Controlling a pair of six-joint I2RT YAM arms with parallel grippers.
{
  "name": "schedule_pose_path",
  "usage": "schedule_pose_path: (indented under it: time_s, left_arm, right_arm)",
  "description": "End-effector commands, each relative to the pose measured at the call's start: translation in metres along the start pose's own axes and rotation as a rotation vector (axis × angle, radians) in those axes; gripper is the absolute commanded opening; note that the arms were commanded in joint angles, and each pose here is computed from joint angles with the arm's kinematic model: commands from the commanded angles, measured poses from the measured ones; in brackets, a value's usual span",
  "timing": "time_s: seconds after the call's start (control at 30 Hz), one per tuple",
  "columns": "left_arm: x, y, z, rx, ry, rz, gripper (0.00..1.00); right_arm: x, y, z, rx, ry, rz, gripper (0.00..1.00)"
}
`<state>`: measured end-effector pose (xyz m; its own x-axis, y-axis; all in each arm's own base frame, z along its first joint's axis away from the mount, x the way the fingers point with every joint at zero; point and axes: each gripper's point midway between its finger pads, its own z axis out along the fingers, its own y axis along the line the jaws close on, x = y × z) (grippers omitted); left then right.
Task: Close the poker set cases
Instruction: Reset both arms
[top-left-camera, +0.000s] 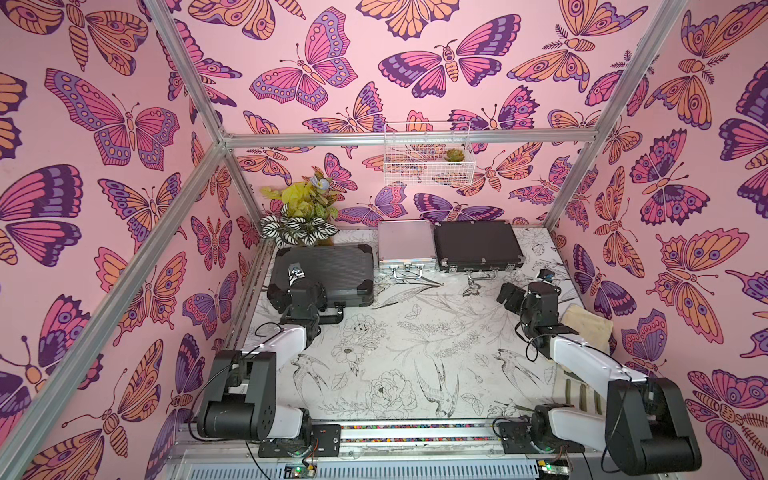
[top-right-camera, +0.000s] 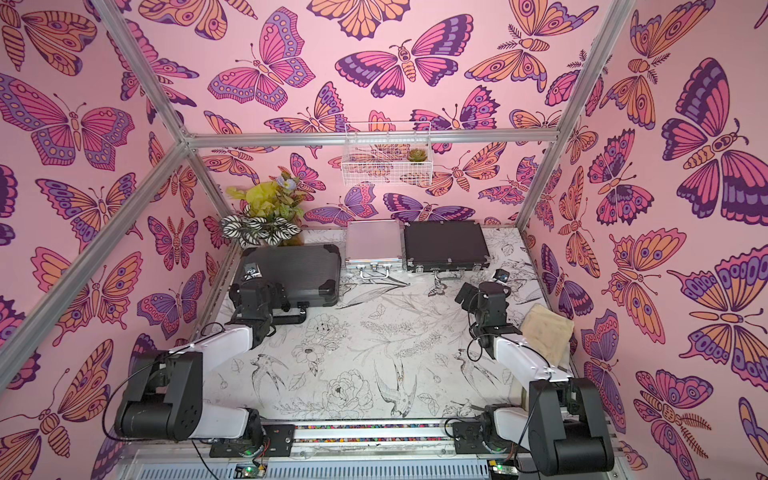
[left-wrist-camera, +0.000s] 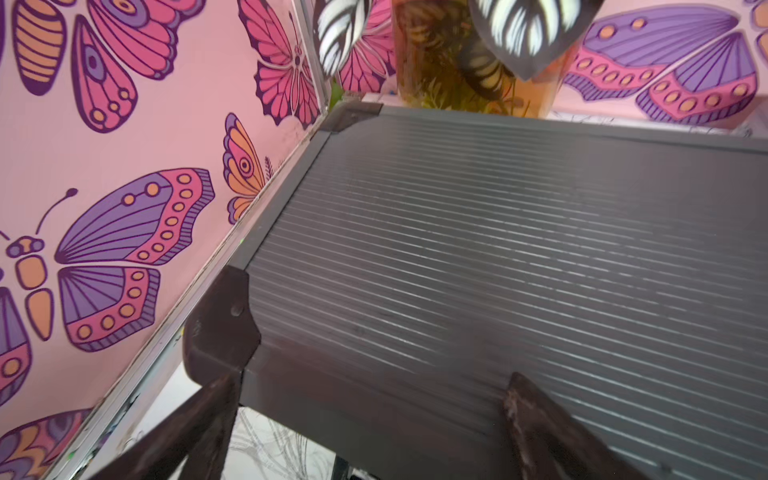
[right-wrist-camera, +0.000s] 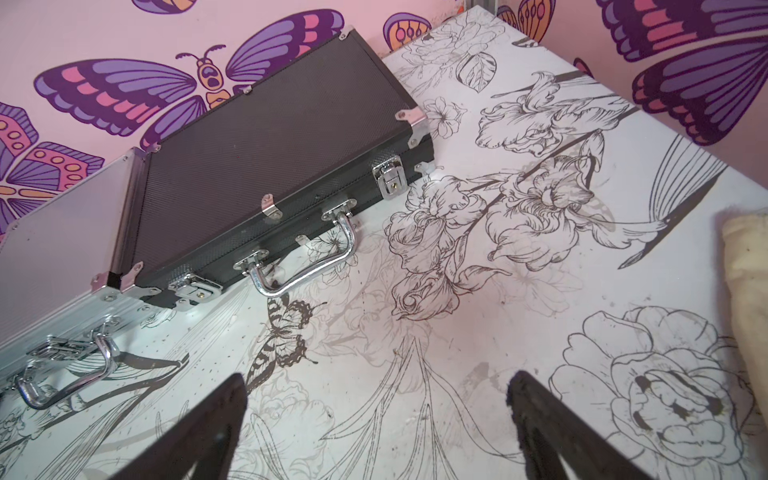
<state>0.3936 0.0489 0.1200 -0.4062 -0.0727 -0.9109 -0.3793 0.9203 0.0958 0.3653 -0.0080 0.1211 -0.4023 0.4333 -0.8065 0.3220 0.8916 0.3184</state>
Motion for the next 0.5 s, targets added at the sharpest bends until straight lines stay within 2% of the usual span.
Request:
schedule_pose_path:
  time_s: [0.0, 0.1, 0.23, 0.3, 0.33, 0.37, 0.47]
  left_arm:
    - [0.015, 0.004, 0.005, -0.008, -0.061, 0.021, 0.99]
    - [0.02, -0.001, 0.005, 0.007, -0.015, 0.036, 0.99]
    - [0.023, -0.016, 0.005, 0.128, -0.019, 0.048, 0.99]
    - [0.028, -0.028, -0.006, 0.264, -0.08, 0.04, 0.99]
    - [0.034, -0.026, -0.015, 0.281, -0.161, 0.051, 0.99]
    - [0.035, -0.021, -0.019, 0.257, -0.196, 0.047, 0.99]
    - [0.038, -0.013, -0.01, 0.193, -0.101, 0.022, 0.99]
  right_arm:
    - [-0.016, -0.004, -0.006, 0.023, -0.078, 0.029, 0.99]
    - [-0.018, -0.007, -0.013, 0.034, -0.126, 0.037, 0.99]
    - [-0.018, -0.007, -0.018, 0.037, -0.147, 0.028, 0.99]
    - [-0.018, -0.005, -0.02, 0.032, -0.15, 0.007, 0.99]
    - [-0.019, -0.004, -0.022, 0.033, -0.158, -0.005, 0.99]
    - [-0.02, -0.003, -0.023, 0.034, -0.163, -0.025, 0.99]
    - [-0.024, -0.005, -0.027, 0.054, -0.183, -0.074, 0.99]
